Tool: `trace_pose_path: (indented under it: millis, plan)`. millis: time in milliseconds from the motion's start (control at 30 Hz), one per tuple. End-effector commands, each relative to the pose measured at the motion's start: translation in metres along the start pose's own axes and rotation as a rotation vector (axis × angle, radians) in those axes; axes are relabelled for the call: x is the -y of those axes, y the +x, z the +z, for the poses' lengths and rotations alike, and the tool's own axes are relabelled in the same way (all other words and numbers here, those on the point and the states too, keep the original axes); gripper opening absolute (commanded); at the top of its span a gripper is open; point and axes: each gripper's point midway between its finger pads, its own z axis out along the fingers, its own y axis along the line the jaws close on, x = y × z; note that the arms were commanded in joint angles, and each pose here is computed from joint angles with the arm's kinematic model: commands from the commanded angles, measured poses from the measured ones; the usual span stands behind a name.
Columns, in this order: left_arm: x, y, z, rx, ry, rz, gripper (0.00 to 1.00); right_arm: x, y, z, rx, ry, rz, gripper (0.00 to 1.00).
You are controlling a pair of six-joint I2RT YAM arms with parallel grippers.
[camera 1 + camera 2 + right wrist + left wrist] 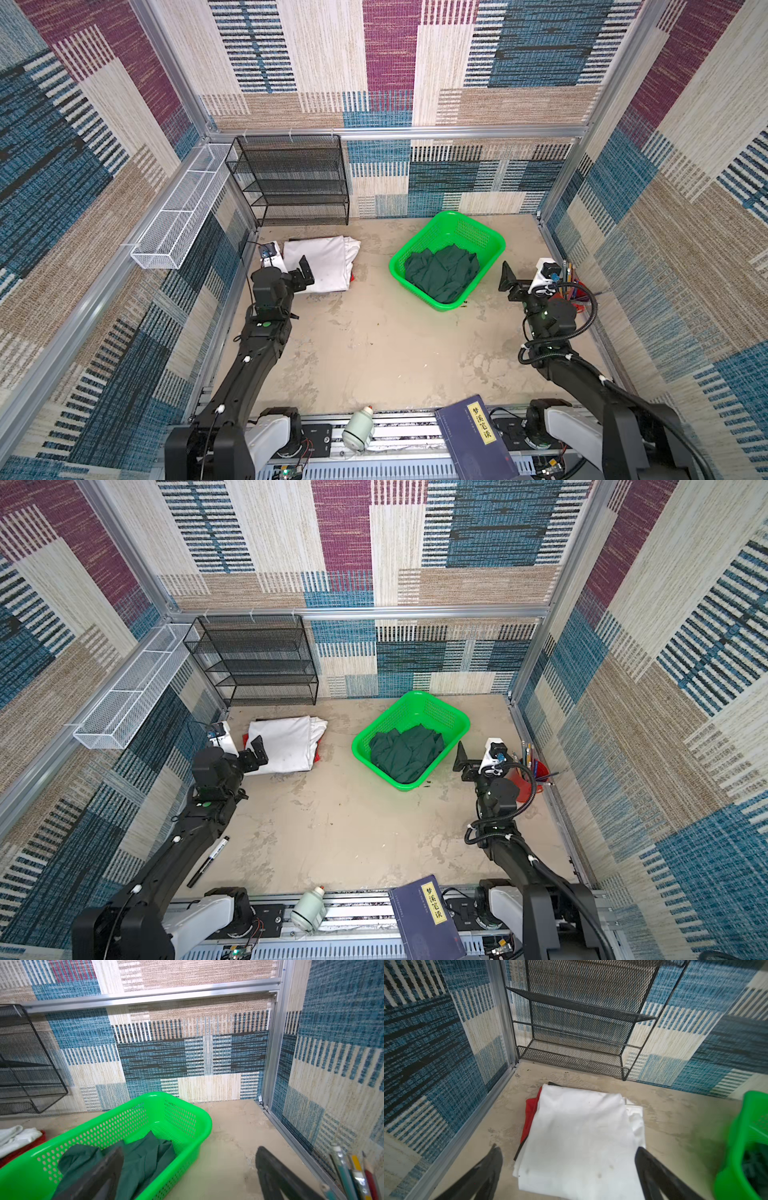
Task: Fold and stack the t-shirts
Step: 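Reach the right gripper into the green basket while the left arm moves forward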
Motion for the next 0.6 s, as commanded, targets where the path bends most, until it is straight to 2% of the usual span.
trace_pose_path:
  millis: [0, 100, 200, 333, 433, 567]
  plan:
    - [0.027, 0.041, -0.028, -0.375, 0.08, -0.154, 1.0, -0.017, 0.043, 0.0, -0.326, -0.027, -0.025, 1.0]
    - [0.07, 0.04, -0.056, -0.55, 0.23, -0.238, 1.0, -0.049, 0.032, 0.006, -0.432, -0.101, -0.105, 0.98]
    - [0.107, 0.042, -0.082, -0.697, 0.346, -0.335, 1.0, -0.078, 0.015, 0.009, -0.48, -0.191, -0.122, 0.93]
    - [0.137, 0.047, -0.113, -0.839, 0.402, -0.369, 1.0, -0.134, 0.008, 0.002, -0.546, -0.37, -0.18, 0.88]
    - [0.142, 0.049, -0.126, -0.888, 0.377, -0.338, 1.0, -0.173, 0.024, -0.008, -0.636, -0.479, -0.217, 0.81]
    - [0.145, 0.054, -0.13, -0.935, 0.374, -0.342, 1.0, -0.215, 0.068, -0.03, -0.782, -0.602, -0.28, 0.69]
